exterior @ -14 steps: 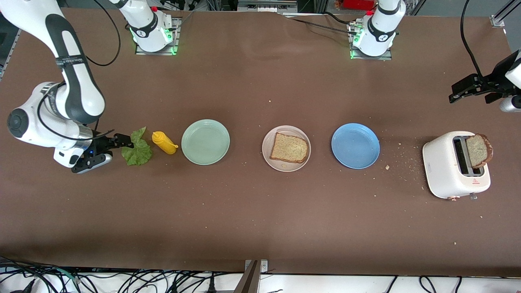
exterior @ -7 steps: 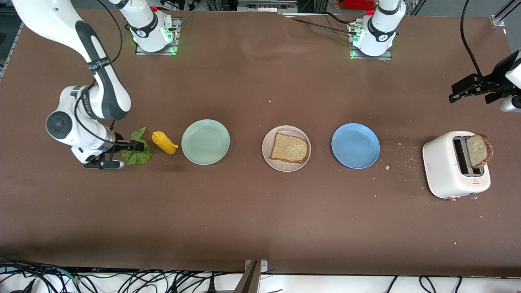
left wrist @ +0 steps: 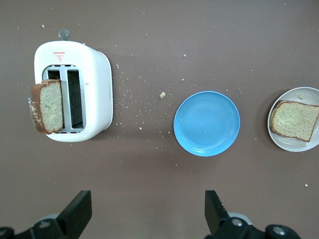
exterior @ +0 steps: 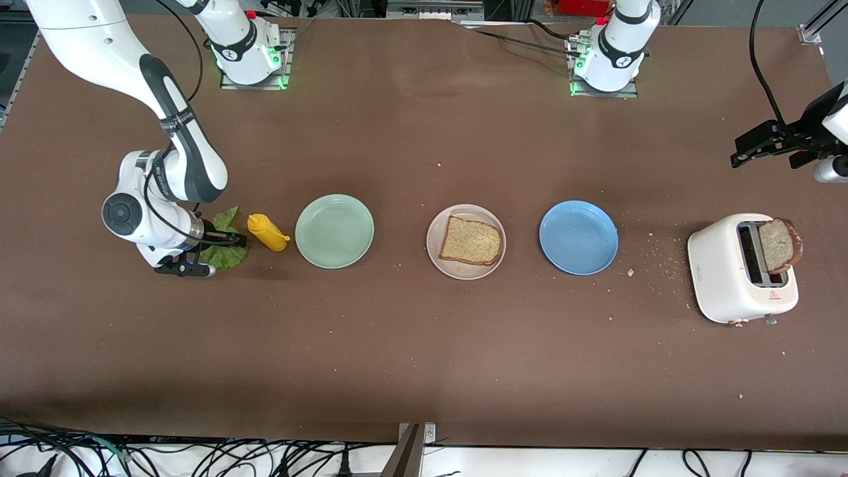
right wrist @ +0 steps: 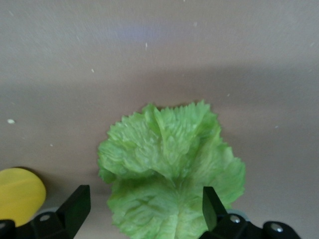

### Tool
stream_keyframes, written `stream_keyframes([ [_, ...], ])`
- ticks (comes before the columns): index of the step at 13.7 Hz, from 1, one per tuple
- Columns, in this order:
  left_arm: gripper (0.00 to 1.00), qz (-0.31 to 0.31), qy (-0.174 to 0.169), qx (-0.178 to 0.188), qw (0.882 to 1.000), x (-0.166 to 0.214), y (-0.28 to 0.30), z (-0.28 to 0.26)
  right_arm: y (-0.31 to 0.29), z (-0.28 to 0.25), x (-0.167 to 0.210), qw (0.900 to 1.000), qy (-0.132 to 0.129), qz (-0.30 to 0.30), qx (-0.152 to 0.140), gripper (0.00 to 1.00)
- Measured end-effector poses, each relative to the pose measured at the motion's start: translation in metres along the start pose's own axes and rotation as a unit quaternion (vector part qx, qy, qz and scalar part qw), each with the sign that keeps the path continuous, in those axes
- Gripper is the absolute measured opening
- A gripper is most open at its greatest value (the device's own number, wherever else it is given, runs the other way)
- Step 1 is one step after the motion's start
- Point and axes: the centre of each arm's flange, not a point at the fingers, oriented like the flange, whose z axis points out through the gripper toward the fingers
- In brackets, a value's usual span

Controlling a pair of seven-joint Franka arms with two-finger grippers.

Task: Make sandwich in beige plate with both arms
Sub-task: 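Lower the right gripper onto the green lettuce leaf and grasp it, then lift the lettuce and carry it over the beige plate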

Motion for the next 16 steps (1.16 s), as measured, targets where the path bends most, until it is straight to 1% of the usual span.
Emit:
stream_keyframes([
  [3,1.0,0.0,0.0,0.0,1.0,0.0,0.0,0.0,0.0,0.016,-0.005,1.0,-0.008,0.0,-0.001,1.0],
  [4,1.0,0.0,0.0,0.0,1.0,0.0,0.0,0.0,0.0,0.017,-0.005,1.0,-0.009,0.0,-0.001,0.97],
  [5,1.0,0.0,0.0,0.0,1.0,0.0,0.0,0.0,0.0,0.017,-0.005,1.0,-0.009,0.0,-0.001,0.96],
  [6,1.0,0.0,0.0,0.0,1.0,0.0,0.0,0.0,0.0,0.017,-0.005,1.0,-0.009,0.0,-0.001,0.9],
  [7,1.0,0.0,0.0,0.0,1.0,0.0,0.0,0.0,0.0,0.017,-0.005,1.0,-0.009,0.0,-0.001,0.77],
  [8,1.0,0.0,0.0,0.0,1.0,0.0,0.0,0.0,0.002,0.015,-0.005,1.0,-0.008,0.002,-0.002,0.67],
  [9,1.0,0.0,0.0,0.0,1.0,0.0,0.0,0.0,0.004,0.013,-0.004,1.0,-0.007,0.003,-0.002,0.59],
  [10,1.0,0.0,0.0,0.0,1.0,0.0,0.0,0.0,0.004,0.012,-0.004,1.0,-0.006,0.003,-0.002,0.53],
  [12,1.0,0.0,0.0,0.0,1.0,0.0,0.0,0.0,0.004,0.01,-0.004,1.0,-0.004,0.004,-0.002,0.35],
  [14,1.0,0.0,0.0,0.0,1.0,0.0,0.0,0.0,0.001,0.007,-0.003,1.0,0.0,0.001,-0.001,0.14],
  [15,1.0,0.0,0.0,0.0,1.0,0.0,0.0,0.0,0.0,0.005,-0.002,1.0,0.001,0.0,-0.001,0.1],
  [16,1.0,0.0,0.0,0.0,1.0,0.0,0.0,0.0,-0.002,0.002,-0.001,1.0,0.004,-0.001,-0.001,0.1],
])
